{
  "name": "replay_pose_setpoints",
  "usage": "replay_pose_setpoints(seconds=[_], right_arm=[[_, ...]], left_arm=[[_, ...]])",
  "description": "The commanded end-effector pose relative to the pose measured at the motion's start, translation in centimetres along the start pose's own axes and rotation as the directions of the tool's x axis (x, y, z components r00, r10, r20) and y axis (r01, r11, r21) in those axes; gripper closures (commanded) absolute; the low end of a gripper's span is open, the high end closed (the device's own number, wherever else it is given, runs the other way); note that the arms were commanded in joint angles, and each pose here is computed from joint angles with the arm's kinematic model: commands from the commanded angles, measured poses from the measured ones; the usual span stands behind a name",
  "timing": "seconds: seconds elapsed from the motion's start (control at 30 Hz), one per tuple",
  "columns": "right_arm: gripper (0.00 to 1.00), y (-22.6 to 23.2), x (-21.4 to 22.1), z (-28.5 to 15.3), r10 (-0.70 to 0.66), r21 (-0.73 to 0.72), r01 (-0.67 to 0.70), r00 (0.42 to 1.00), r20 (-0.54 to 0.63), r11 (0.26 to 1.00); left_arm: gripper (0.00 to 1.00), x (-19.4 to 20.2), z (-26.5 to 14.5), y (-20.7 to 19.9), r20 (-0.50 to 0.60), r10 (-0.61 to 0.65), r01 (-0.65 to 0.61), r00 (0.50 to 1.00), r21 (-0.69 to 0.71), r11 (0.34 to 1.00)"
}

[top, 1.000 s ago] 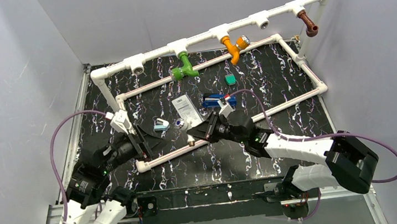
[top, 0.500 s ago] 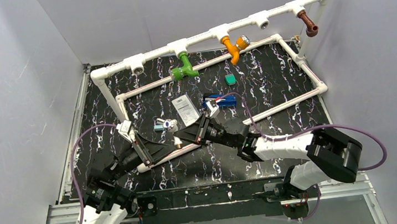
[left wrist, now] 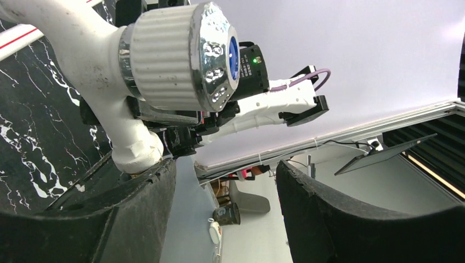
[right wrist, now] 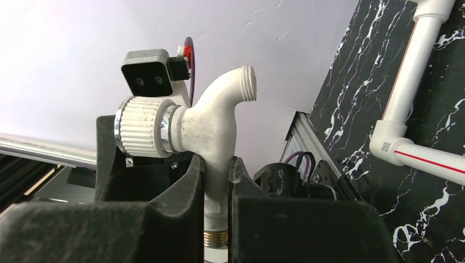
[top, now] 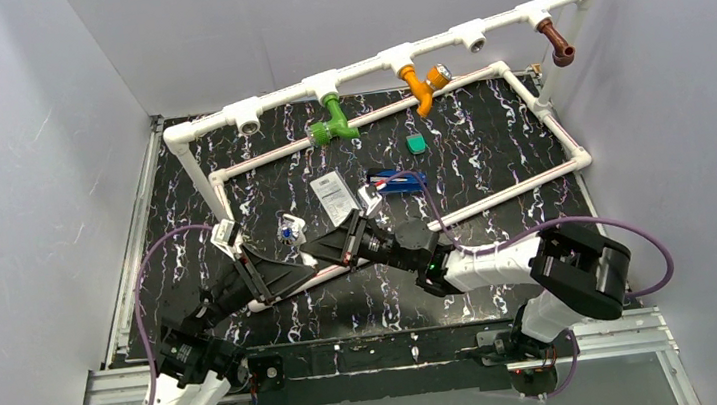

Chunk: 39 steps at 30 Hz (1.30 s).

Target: Install the water faucets

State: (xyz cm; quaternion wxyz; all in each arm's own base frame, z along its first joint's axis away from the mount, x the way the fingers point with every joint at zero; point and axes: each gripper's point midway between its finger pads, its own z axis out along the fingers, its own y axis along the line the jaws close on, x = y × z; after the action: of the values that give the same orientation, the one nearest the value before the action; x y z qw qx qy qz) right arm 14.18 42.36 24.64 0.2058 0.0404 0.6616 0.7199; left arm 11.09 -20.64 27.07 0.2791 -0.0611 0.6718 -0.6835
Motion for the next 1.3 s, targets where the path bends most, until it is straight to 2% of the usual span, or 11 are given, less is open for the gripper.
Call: replay_pose_setpoints(seconds=[0.0,0.33,0.53,1.0,1.27], right_arm=[[0.99,6.7,-0.7,0.2,-0.022,-0.208,0.027,0.999,0.026,0.978],[0.99,7.9,-1.0,-0.6,-0.047,-0.224,0.057,0.998,0.051,0.973],[0.99,9.0,-0.8,-0.7,-0.051,-0.251,0.063,0.997,0.053,0.966],[0.99,9.1,0.3,1.0,-0.021,-0.276,0.03,0.999,0.035,0.961],[0.99,9.0,0.5,1.5,-0.02,-0.277,0.029,0.999,0.034,0.96]], left_arm=[[0.35,0.7,-0.3,-0.1,-0.028,0.015,-0.015,0.999,-0.004,1.0],[0.36,1.0,-1.5,2.2,-0.053,0.08,-0.089,0.995,-0.186,0.978],[0.36,1.1,-1.7,2.7,-0.041,0.068,-0.075,0.997,-0.207,0.976],[0.39,0.3,-0.8,0.4,0.003,0.034,-0.034,0.999,-0.067,0.997],[0.5,0.1,-0.5,-0.9,0.019,-0.02,0.019,1.0,0.041,0.999]])
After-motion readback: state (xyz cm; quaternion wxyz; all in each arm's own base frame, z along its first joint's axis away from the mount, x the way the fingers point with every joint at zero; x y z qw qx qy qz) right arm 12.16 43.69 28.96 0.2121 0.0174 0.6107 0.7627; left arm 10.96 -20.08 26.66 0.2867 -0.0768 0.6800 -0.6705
